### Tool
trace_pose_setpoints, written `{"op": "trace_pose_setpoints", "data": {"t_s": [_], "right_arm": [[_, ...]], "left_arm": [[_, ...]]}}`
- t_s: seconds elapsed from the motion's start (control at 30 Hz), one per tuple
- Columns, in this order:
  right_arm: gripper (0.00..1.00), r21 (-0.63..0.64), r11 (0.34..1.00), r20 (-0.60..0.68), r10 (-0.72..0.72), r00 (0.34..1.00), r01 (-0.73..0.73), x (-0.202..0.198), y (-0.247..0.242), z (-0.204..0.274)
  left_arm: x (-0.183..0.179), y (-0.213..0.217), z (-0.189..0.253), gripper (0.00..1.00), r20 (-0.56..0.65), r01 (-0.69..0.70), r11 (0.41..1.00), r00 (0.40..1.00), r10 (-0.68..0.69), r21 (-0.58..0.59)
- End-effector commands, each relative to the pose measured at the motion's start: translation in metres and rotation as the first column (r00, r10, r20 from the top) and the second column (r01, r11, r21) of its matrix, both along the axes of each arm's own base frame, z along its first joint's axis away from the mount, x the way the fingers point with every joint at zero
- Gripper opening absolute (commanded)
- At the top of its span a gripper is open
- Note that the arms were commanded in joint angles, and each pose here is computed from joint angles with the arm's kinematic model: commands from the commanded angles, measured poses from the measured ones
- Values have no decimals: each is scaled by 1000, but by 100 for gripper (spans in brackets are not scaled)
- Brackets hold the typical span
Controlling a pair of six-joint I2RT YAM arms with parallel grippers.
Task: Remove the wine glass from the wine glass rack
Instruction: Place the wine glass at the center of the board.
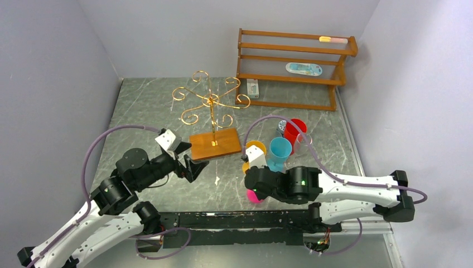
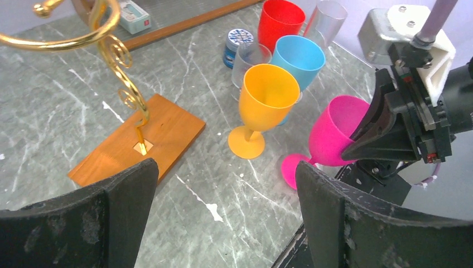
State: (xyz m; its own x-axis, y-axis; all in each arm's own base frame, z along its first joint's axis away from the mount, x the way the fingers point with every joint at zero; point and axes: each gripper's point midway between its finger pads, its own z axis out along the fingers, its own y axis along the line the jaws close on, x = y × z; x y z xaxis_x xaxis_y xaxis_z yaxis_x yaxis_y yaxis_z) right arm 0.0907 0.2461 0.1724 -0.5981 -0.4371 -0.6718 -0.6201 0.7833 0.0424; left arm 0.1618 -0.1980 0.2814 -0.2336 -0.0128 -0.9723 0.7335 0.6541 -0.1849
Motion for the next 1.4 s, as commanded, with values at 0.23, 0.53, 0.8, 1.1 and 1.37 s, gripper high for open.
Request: {"op": "trace_pose_setpoints", "data": {"t_s": [0.23, 0.53, 0.8, 1.1, 1.37], "right_arm": [[0, 88, 990, 63, -113, 992, 107, 13, -18, 1], [0, 13, 985, 93, -171, 981, 170, 21, -23, -13], [4, 45, 977, 90, -210, 974, 206, 23, -26, -19], [5, 20, 963, 69, -269, 961, 269, 37, -37, -25], [3, 63, 958, -8, -278, 960, 278, 57, -35, -22]], "left_arm": [[7, 18, 14, 97, 22, -101, 994, 995, 101, -30], [4, 8, 11, 97, 15, -45, 999, 999, 45, -7], [4, 1, 7, 97, 0, -17, 1000, 1000, 17, 12], [4, 2, 6, 97, -5, -20, 1000, 1000, 20, 6], [3, 2, 7, 97, -3, -19, 1000, 1000, 19, 10]]}}
